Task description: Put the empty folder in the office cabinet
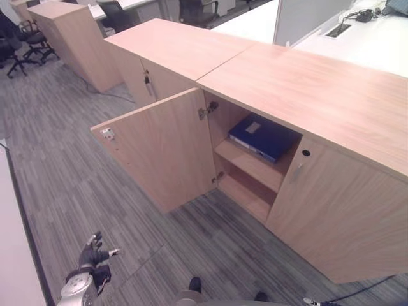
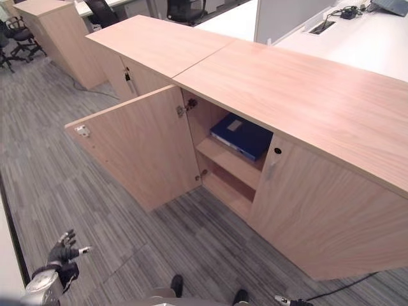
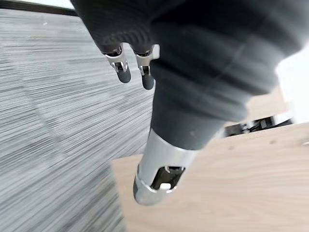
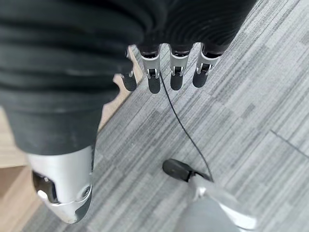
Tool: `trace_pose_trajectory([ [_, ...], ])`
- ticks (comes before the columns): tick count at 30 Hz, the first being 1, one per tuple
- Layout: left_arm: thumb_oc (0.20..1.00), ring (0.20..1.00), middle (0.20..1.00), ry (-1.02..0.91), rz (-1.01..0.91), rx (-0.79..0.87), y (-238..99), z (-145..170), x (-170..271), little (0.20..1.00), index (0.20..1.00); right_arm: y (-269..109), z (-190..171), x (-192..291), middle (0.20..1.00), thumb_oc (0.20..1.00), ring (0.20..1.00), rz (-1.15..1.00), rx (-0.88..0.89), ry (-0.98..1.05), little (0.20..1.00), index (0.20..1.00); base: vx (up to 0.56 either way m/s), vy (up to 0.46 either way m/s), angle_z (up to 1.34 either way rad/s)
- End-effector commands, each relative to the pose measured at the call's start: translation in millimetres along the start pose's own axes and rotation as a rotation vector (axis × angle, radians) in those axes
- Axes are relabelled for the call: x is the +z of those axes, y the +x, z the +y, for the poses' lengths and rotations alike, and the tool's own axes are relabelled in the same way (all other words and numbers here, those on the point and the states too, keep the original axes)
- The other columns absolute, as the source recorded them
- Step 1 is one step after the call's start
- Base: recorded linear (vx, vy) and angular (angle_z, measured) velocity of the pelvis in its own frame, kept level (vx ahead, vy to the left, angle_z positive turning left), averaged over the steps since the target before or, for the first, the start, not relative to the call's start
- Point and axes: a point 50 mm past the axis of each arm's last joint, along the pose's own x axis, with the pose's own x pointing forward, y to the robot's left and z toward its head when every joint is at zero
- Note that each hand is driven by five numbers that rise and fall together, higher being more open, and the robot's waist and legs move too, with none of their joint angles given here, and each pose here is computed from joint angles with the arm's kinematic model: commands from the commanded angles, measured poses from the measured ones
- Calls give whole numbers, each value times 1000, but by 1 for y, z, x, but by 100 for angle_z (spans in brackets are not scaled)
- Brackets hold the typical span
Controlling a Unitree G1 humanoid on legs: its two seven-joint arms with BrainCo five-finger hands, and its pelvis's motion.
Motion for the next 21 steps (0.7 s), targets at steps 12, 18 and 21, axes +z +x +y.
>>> trace_pose_trajectory([
  [12, 1000, 1000, 1000, 16, -257, 199, 8, 49, 70, 1000, 1000, 0, 6, -7, 1000, 1000, 1000, 47, 20, 78, 1000, 1000, 133, 330, -14],
  [18, 1000, 1000, 1000, 179, -426, 114, -3, 44, 121, 1000, 1000, 0, 7, 0, 1000, 1000, 1000, 22, 36, 97, 1000, 1000, 122, 336, -20],
  [21, 1000, 1000, 1000, 203, -472, 88, -16, 48, 123, 1000, 1000, 0, 24, 8, 1000, 1000, 1000, -15, 97, 98, 1000, 1000, 26, 122, -20],
])
